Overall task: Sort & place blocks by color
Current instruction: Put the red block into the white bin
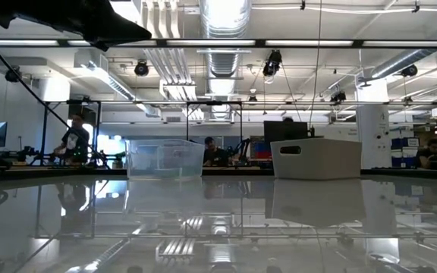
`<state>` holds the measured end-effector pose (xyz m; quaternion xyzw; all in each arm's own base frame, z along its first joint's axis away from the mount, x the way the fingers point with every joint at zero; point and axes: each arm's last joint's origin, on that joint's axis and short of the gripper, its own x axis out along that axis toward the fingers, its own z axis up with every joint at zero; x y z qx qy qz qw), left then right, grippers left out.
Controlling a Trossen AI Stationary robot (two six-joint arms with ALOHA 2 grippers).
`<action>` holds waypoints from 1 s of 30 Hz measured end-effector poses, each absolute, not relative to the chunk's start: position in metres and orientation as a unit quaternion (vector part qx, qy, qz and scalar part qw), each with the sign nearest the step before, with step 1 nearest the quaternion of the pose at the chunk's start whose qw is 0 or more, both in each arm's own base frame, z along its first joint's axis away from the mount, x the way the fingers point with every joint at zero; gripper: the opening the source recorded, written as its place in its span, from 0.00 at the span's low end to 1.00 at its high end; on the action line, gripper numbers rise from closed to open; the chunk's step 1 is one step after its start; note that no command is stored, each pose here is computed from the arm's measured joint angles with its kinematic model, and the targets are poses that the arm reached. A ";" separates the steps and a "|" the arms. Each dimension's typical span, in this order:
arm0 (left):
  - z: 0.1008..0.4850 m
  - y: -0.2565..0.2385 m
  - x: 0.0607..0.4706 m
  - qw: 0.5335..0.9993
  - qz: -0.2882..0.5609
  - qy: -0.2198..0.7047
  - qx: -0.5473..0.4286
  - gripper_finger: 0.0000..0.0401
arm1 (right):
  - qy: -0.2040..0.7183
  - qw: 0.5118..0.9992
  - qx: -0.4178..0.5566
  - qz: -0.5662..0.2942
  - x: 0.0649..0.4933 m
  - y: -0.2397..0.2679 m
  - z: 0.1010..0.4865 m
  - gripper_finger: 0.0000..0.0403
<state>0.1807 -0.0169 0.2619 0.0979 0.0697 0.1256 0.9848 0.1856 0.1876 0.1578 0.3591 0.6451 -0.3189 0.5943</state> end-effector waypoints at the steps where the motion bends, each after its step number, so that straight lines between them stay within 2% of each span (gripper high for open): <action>1: 0.262 -0.017 0.182 0.986 0.123 0.068 0.091 0.03 | 0.625 0.618 0.363 -0.309 0.187 0.184 0.165 0.28; 7: 0.259 -0.021 0.195 0.992 0.095 0.048 0.066 0.03 | 0.470 0.781 0.329 -0.247 0.204 0.151 0.211 0.28; 12: 0.258 -0.026 0.210 0.996 0.065 0.011 0.055 0.03 | 0.339 0.897 0.214 -0.183 0.230 0.125 0.242 0.28; 15: 0.256 -0.028 0.219 0.998 0.049 -0.011 0.030 0.03 | 0.270 0.944 0.128 -0.137 0.251 0.112 0.254 0.28; 19: 0.248 -0.031 0.229 0.999 0.033 -0.014 -0.011 0.03 | 0.175 0.982 0.048 -0.055 0.274 0.096 0.260 0.28; 23: 0.239 -0.034 0.237 0.999 0.009 0.001 -0.031 0.05 | 0.098 0.995 0.014 0.009 0.289 0.078 0.253 0.28; 26: 0.235 -0.036 0.242 0.999 0.000 0.009 -0.048 0.10 | 0.067 0.997 -0.006 0.028 0.298 0.068 0.247 0.28; 30: 0.233 -0.037 0.249 0.998 -0.008 0.017 -0.057 0.22 | 0.049 0.998 -0.031 0.027 0.310 0.061 0.238 0.28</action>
